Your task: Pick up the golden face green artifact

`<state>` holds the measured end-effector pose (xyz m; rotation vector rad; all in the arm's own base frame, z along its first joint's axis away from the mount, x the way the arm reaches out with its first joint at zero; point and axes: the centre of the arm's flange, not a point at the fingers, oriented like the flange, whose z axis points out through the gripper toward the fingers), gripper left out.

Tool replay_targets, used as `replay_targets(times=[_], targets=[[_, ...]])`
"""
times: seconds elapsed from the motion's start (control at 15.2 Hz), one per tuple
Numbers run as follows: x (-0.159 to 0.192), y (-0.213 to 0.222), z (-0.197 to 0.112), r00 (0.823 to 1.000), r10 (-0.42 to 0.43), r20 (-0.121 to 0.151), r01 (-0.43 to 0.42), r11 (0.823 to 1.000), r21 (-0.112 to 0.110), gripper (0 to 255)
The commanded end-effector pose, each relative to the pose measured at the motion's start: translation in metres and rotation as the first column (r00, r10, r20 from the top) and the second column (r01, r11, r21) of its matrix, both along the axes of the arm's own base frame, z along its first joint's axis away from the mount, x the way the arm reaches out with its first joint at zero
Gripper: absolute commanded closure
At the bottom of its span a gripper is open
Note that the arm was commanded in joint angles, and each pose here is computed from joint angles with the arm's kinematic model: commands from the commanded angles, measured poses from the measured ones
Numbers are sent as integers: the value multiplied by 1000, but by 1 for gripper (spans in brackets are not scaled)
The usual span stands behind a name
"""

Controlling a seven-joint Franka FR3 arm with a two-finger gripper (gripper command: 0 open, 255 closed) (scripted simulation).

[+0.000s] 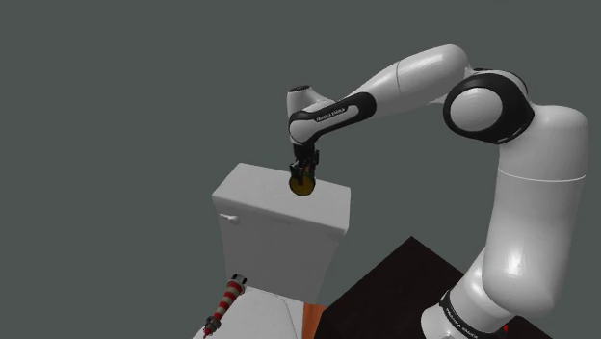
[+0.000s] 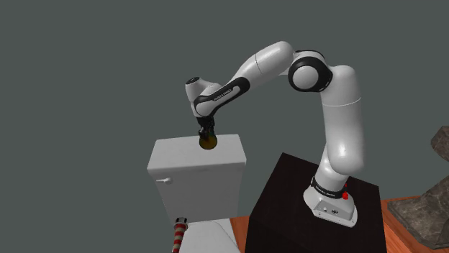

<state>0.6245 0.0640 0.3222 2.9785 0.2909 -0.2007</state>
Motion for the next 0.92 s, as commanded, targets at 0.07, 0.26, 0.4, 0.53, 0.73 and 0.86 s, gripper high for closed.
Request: replay_targets(times=[0.07,0.26,0.4,0.53,0.73,0.86], targets=[[0,0,15,1000,0,0,0,1000,0,255],[0,0,31,1000,0,0,0,1000,0,255],[0,0,42,1000,0,0,0,1000,0,255],[0,0,52,1000,0,0,0,1000,0,255],[0,0,68,1000,0,0,0,1000,0,255],[0,0,69,1000,0,0,0,1000,0,255]])
